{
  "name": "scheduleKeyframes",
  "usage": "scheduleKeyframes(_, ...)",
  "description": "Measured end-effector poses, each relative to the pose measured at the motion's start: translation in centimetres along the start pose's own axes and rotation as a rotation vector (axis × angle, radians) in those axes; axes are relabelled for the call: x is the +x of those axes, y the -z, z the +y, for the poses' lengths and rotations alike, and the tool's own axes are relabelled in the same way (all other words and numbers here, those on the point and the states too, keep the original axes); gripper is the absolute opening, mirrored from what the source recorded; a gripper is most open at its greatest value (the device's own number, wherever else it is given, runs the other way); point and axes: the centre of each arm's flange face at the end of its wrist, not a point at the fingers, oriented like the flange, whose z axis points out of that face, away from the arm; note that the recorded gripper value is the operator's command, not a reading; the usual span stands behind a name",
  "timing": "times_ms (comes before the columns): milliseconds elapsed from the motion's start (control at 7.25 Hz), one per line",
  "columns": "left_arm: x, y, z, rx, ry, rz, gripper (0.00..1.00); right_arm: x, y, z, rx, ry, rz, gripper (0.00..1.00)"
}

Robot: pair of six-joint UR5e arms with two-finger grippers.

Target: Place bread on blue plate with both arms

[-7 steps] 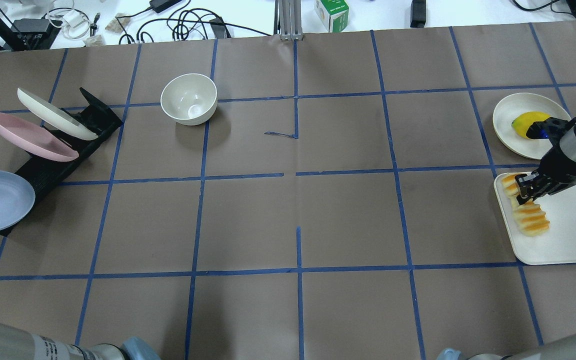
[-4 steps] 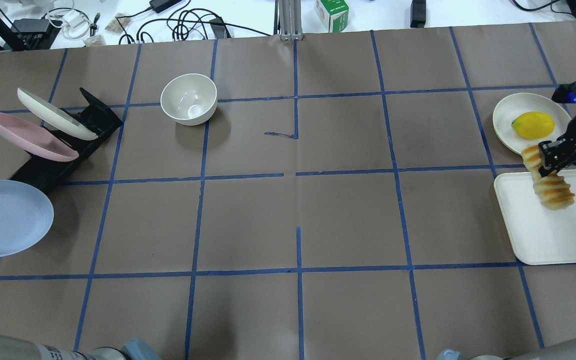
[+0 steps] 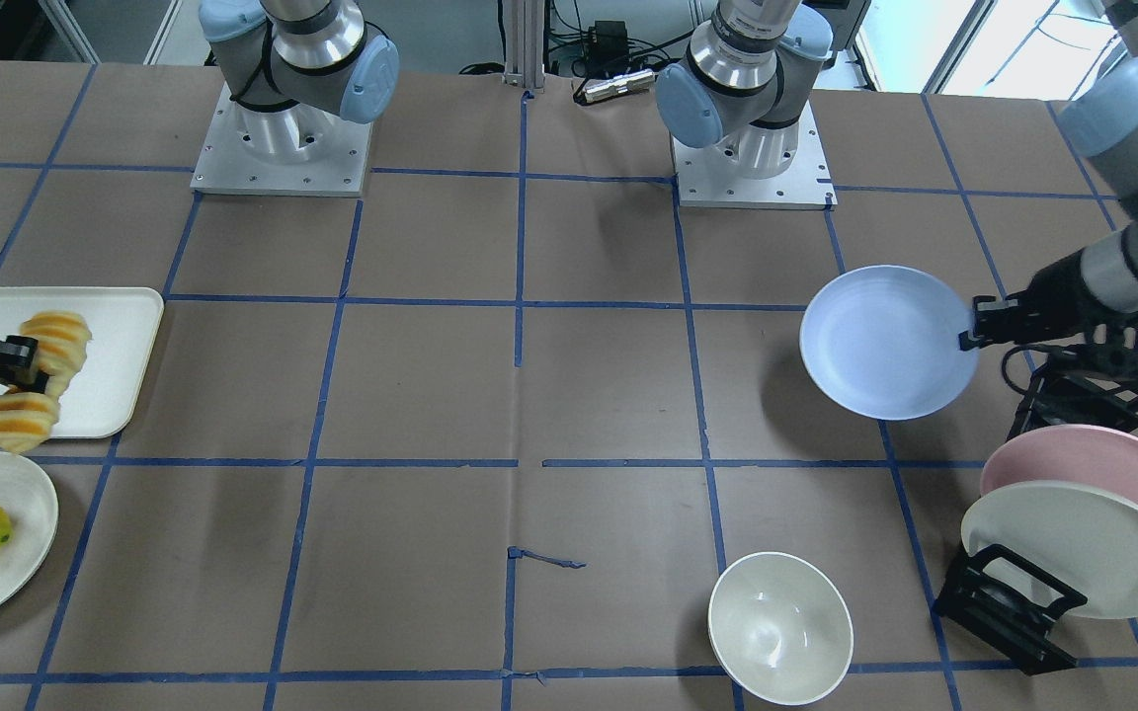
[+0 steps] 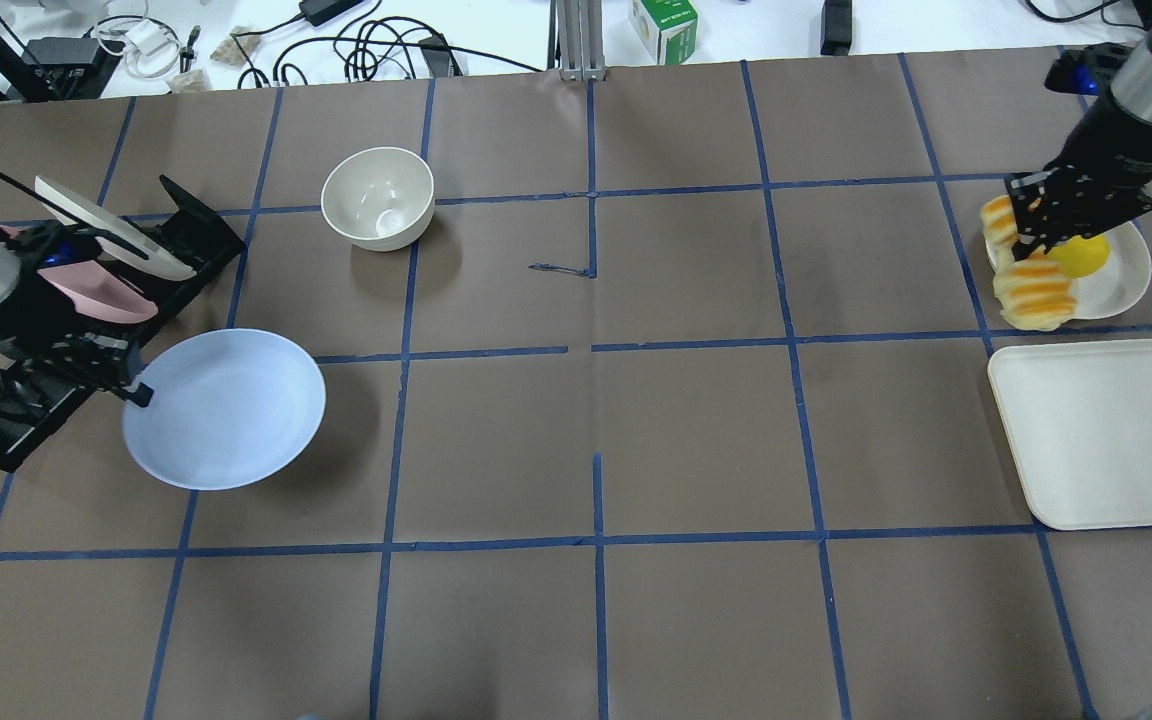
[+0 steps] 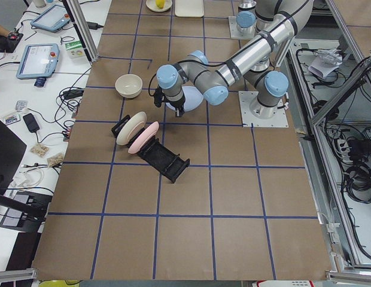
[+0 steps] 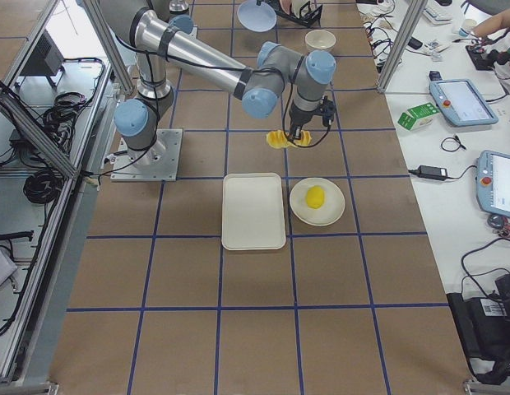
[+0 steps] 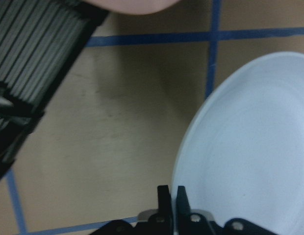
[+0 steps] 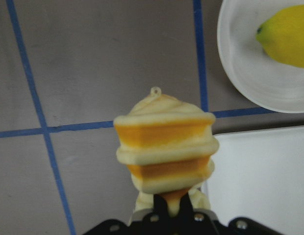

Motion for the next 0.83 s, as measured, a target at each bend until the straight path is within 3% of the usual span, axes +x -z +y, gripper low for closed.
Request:
scheduleKeyframes(138,6.8,-2.0,-1.4,0.010,0.017,0.054,0.00,-4.1,0.0,0.1,0.005,-0.023,-0.008,0.00)
scheduleKeyframes(414,19.7,-6.1,-4.2,0.109,-0.060,0.093,0.00,-11.6,-0.6,0.8,0.015,-0.055,-0.029,0.00)
scheduleKeyframes(828,24.6,-13.4,-8.3,0.206,-0.050,0.132,0.00,-20.7,-1.9,2.7,0.030,-0.087,-0.024,0.00)
